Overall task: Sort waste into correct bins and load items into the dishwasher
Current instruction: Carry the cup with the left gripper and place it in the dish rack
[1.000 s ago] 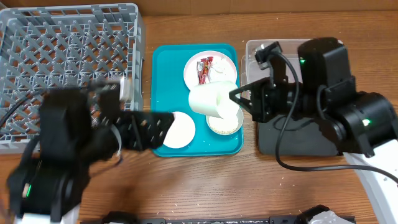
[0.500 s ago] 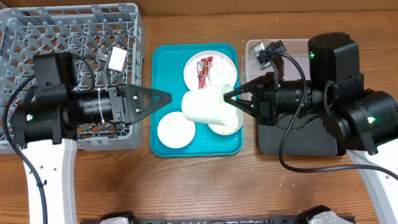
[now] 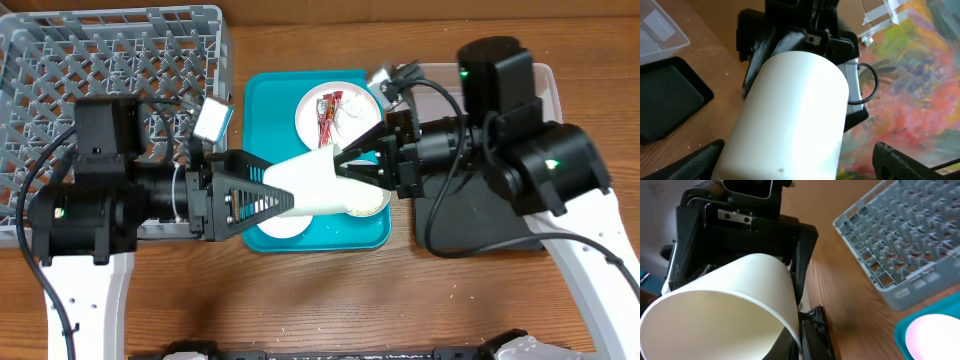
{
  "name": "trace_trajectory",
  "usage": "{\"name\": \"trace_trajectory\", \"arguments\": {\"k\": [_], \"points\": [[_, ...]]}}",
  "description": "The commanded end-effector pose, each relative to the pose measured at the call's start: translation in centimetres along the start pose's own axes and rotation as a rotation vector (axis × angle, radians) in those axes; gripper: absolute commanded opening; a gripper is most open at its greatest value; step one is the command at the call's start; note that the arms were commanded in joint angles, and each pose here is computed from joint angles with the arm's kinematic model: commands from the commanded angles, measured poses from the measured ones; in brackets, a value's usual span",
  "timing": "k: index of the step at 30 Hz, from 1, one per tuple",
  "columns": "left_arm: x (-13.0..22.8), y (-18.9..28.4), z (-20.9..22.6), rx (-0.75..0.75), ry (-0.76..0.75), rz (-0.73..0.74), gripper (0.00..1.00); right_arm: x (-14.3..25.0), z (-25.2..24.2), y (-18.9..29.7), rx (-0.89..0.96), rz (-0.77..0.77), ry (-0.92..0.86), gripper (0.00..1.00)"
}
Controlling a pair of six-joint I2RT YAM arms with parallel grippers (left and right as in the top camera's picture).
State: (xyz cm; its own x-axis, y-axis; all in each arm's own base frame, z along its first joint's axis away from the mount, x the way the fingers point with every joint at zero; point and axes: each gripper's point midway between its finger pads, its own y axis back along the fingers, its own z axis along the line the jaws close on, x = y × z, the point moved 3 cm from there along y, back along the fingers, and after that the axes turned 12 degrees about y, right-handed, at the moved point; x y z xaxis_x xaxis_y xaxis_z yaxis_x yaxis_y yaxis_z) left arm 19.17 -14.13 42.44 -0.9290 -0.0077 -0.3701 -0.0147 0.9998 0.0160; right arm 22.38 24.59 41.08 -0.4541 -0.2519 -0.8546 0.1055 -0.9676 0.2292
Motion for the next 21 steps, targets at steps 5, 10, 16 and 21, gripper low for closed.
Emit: {"name": "trace_trajectory", "arguments": {"k": [5, 10, 16, 21], "points": [[0.2, -0.1, -0.7, 0.014, -0.044, 0.006, 0.67, -0.4, 0.7, -0.1, -0.044, -0.008, 0.020, 0.04], [0.1, -0.1, -0.3, -0.011, -0.044, -0.001, 0.60, -0.3, 0.7, -0.1, -0.044, -0.003, 0.007, 0.25], [-0.3, 0.3, 0.7, -0.085, -0.036, -0.031, 0.52, 0.0, -0.1, 0.4, 0.031, 0.003, -0.004, 0.88], [-0.8, 2.7, 4.2, -0.351, 0.062, -0.160, 0.53, 0.6, -1.8, 3.2, 0.252, 0.000, -0.046, 0.94]]}}
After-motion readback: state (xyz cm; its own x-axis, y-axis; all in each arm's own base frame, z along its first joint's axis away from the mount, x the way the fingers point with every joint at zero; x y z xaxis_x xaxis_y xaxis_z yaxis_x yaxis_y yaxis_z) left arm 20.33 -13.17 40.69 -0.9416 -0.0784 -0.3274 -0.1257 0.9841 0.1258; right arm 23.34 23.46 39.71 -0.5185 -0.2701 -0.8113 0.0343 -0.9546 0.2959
